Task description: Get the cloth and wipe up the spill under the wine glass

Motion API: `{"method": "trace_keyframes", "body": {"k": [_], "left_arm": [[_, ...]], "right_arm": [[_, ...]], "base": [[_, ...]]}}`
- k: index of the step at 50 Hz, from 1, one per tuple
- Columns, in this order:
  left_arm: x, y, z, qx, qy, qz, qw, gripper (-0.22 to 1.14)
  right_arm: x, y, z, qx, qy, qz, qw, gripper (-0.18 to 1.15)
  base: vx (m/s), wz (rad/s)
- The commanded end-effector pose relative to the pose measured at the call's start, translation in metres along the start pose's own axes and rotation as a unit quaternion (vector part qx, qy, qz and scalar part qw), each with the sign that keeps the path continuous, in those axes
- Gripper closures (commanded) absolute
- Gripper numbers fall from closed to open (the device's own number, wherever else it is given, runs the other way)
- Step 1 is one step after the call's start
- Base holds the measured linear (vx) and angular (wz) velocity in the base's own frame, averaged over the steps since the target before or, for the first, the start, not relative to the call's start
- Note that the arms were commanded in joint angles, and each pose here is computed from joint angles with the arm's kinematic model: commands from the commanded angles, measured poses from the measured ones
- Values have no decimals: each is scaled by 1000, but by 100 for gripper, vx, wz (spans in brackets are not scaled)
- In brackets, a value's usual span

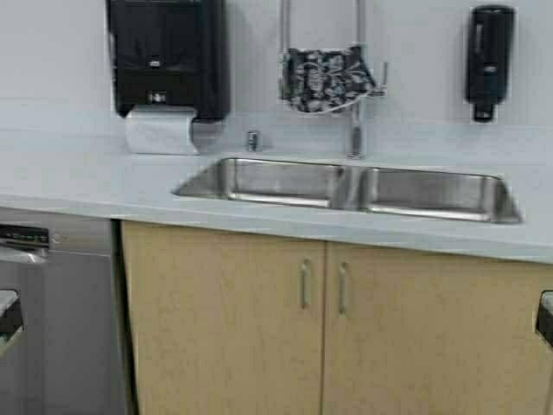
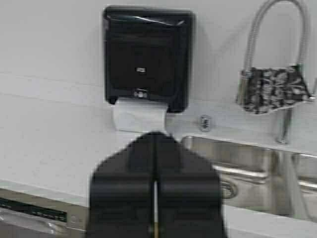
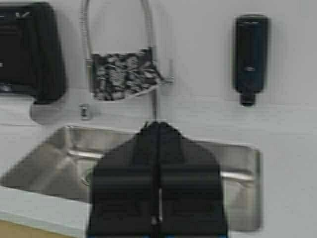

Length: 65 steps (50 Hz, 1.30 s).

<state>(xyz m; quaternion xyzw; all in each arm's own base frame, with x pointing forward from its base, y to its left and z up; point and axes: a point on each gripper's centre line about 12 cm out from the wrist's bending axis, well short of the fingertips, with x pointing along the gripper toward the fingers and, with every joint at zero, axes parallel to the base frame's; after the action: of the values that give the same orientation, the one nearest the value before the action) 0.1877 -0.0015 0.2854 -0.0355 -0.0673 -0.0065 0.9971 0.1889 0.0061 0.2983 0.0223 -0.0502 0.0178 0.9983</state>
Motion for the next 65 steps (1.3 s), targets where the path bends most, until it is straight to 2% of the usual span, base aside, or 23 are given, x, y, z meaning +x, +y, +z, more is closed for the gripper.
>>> {"method": "trace_keyframes", "body": {"k": [1, 10, 19, 23, 32, 50, 61, 65], "left_arm": [[2, -1, 4, 1, -5, -1, 1000, 89], [-2, 0, 2, -1, -8, -2, 1000, 89], [-9, -1, 5, 2, -12, -2, 1000, 89], [-12, -1, 5, 5, -8, -1, 1000, 89], [-23, -1, 8, 9, -27, -3, 1000, 89], [-33, -1, 7, 11, -21, -2, 1000, 89], [-34, -1, 10, 9, -28, -2, 1000, 89], [-34, -1, 10, 9, -29, -2, 1000, 89]], "right_arm": [[2, 8, 9, -1, -9, 22, 1000, 92], [2, 24, 6, -30, 19, 64, 997, 92], [9, 38, 13, -32, 22, 97, 995, 92], [17, 43, 13, -33, 31, 104, 994, 92], [37, 52, 4, -35, 62, 117, 991, 92], [55, 90, -27, -32, 79, 183, 979, 91], [75, 100, -51, -26, 64, 193, 979, 90], [84, 103, -69, -25, 73, 195, 978, 88]], "base": [[35, 23], [34, 17], [32, 7], [31, 4], [29, -1], [26, -3], [25, 0], [23, -3]]}}
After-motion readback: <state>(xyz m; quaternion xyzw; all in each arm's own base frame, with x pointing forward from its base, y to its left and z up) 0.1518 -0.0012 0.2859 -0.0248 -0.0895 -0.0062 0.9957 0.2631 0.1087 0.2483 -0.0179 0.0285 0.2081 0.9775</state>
